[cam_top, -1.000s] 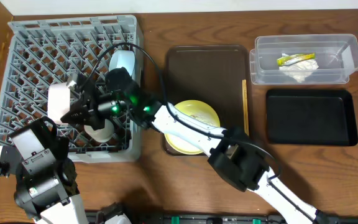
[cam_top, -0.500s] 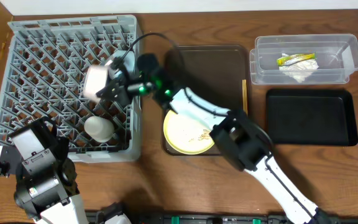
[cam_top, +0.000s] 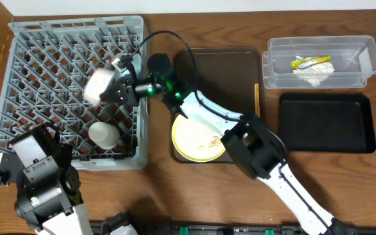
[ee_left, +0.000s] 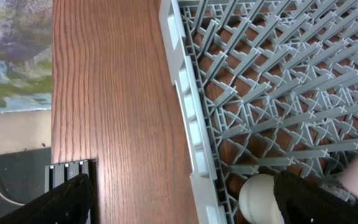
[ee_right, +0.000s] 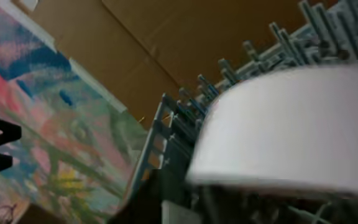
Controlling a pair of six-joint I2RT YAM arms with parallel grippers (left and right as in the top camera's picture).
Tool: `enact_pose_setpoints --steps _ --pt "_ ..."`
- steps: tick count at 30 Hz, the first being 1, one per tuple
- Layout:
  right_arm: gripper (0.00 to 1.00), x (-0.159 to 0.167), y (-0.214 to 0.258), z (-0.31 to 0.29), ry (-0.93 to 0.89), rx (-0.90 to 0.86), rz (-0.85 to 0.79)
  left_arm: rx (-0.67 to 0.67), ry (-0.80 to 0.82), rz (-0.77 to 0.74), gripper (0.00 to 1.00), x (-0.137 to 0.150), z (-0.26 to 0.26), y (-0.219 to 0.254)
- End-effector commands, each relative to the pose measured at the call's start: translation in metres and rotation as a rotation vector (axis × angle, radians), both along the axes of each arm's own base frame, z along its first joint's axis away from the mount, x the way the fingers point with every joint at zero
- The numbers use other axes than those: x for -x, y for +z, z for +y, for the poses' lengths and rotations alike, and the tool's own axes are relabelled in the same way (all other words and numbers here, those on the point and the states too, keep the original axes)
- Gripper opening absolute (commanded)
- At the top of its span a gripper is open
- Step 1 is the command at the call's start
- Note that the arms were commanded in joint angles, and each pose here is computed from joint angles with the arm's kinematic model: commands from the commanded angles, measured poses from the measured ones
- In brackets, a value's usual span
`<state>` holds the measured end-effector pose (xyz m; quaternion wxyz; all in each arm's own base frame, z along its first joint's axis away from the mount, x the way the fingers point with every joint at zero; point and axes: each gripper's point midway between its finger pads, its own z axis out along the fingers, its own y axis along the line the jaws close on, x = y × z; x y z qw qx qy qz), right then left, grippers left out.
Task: Sort waste into correct bins and load items into the dishwasher
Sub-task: 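Tilt the pink bowl upright in the rack, open and withdraw right gripper, then move the right gripper to the wooden chopsticks on the tray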
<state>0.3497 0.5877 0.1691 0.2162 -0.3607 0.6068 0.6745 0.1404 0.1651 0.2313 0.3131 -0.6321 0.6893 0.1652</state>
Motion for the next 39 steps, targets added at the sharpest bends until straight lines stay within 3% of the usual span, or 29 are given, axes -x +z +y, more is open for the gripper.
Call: enact_pose_setpoints --steps 1,12,25,29,34,39 --pt "0.23 0.009 0.009 0.005 0.020 -0.010 0.019 -0.016 0.018 -0.016 0.94 0.001 0.002 0.008" --pt "0.29 0.014 0.036 0.005 0.065 -0.046 0.014 -0.016 0.018 -0.016 0.94 0.001 0.002 0.008" --pt "0.38 0.003 0.122 -0.021 0.069 -0.102 -0.036 -0.016 0.018 -0.016 0.94 0.001 0.002 0.008" --pt "0.39 -0.031 0.123 -0.038 -0.088 0.020 0.018 -0.016 0.018 -0.016 0.94 0.001 0.002 0.008" --pt "0.39 -0.088 0.091 -0.095 -0.517 0.382 0.084 -0.016 0.018 -0.016 0.94 0.001 0.002 0.008" --pt "0.42 -0.107 0.099 -0.172 -0.784 0.614 0.042 -0.016 0.018 -0.016 0.94 0.001 0.002 0.008"
